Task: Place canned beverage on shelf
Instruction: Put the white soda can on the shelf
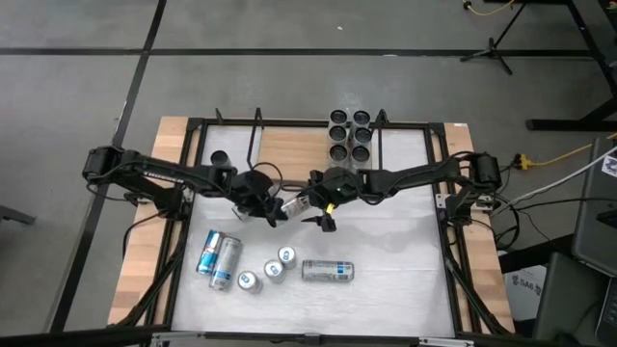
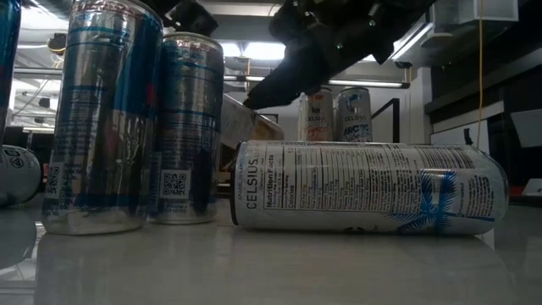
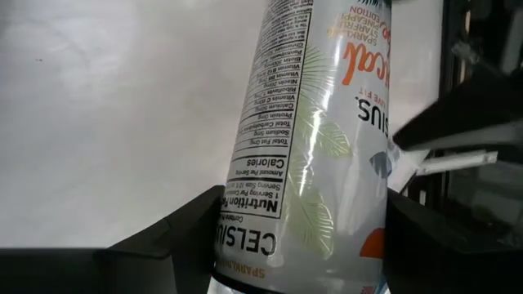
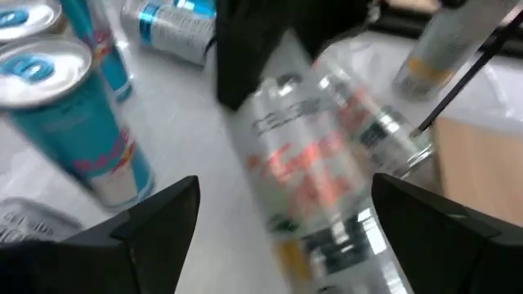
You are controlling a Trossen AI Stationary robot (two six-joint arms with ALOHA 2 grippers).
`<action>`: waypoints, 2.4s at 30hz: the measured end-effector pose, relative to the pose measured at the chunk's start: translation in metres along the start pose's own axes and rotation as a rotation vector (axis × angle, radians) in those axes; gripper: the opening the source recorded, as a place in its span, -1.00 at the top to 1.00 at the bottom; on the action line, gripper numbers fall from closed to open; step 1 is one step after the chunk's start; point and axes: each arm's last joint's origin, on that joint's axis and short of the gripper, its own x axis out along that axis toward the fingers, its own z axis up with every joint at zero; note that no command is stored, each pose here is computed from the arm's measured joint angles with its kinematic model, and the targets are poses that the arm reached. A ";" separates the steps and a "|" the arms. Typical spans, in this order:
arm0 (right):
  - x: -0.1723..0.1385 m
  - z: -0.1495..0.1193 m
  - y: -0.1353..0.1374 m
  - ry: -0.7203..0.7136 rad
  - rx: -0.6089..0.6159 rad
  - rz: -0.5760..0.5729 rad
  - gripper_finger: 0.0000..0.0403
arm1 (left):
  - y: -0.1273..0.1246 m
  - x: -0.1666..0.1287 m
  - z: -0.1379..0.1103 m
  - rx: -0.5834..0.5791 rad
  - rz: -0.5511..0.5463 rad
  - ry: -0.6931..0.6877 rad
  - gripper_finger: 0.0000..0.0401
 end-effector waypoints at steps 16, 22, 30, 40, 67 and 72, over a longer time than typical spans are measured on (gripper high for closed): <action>0.004 0.010 0.025 -0.018 -0.033 -0.157 -0.74 | -0.004 0.002 -0.016 0.174 0.027 -0.061 -0.26; 0.005 0.009 0.030 0.011 -0.041 -0.227 -0.74 | -0.004 0.003 -0.020 0.236 0.030 -0.063 -0.26; 0.006 0.000 0.030 0.098 -0.042 -0.233 -0.74 | -0.005 0.003 -0.024 0.275 0.040 -0.081 -0.26; 0.008 -0.002 0.030 0.105 -0.073 -0.223 -0.74 | -0.005 0.003 -0.023 0.276 0.040 -0.089 -0.26; 0.024 -0.011 0.030 0.109 -0.147 -0.218 -0.37 | -0.008 0.003 -0.023 0.279 0.013 -0.097 -0.26; 0.024 -0.012 0.030 0.110 -0.147 -0.217 -0.21 | -0.008 0.003 -0.023 0.279 0.013 -0.097 -0.26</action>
